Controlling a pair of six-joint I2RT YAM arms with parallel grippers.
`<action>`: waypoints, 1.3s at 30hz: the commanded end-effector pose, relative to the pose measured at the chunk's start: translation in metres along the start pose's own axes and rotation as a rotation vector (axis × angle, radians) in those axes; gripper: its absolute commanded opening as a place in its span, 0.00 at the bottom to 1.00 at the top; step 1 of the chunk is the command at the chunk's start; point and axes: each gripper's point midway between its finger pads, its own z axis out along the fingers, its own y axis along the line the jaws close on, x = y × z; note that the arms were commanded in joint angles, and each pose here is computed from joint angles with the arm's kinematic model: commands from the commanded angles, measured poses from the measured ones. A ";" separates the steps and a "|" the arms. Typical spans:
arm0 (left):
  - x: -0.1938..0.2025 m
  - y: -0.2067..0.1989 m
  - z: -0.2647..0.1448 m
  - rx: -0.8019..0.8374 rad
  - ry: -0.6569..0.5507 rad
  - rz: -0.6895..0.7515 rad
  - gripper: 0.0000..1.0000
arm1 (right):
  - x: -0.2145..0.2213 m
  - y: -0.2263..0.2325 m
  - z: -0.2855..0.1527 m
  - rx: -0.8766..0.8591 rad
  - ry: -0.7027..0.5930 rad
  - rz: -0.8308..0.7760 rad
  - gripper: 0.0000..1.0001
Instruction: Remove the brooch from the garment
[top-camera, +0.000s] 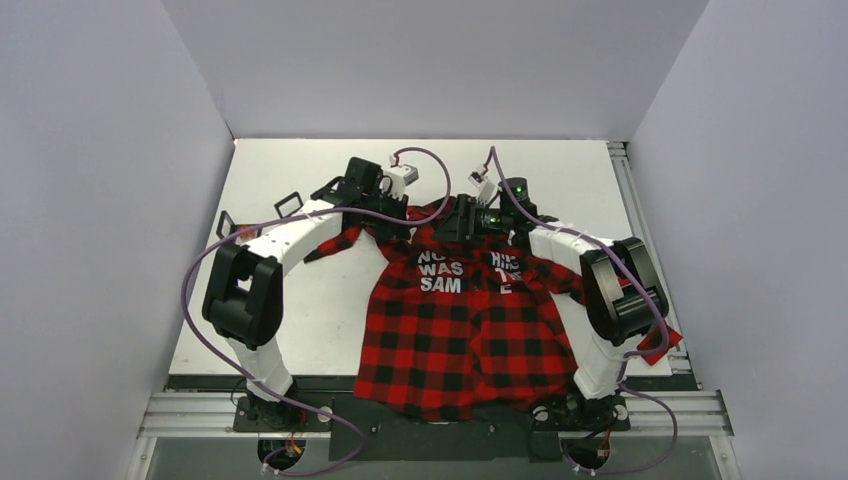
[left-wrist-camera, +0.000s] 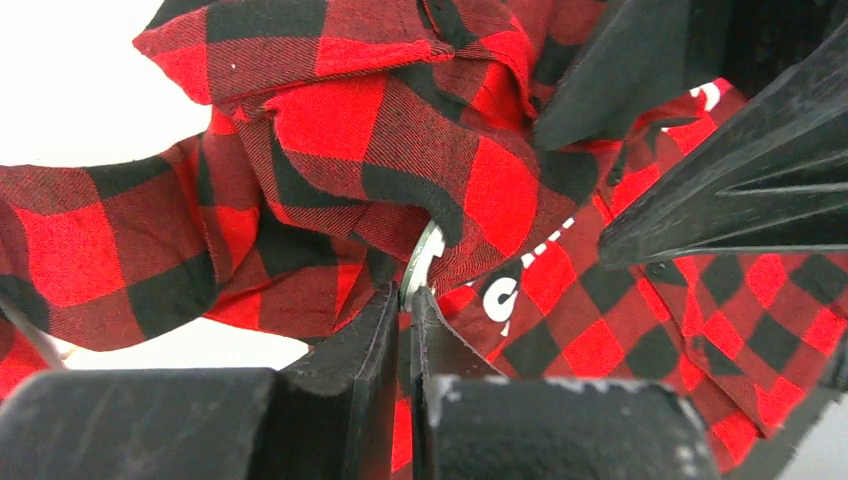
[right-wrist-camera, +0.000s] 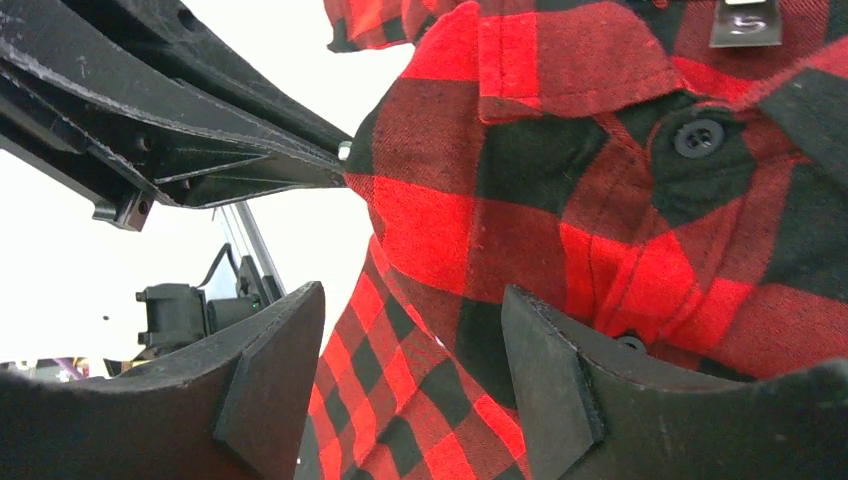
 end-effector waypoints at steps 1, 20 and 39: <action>-0.023 -0.031 -0.022 0.148 -0.026 -0.031 0.00 | -0.012 0.028 0.003 -0.092 -0.039 -0.101 0.61; -0.038 -0.036 -0.037 0.142 -0.179 -0.002 0.00 | -0.010 0.030 0.016 -0.160 -0.055 -0.016 0.10; -0.049 -0.046 -0.039 0.184 -0.227 -0.026 0.00 | -0.030 0.072 -0.006 -0.247 -0.156 -0.065 0.59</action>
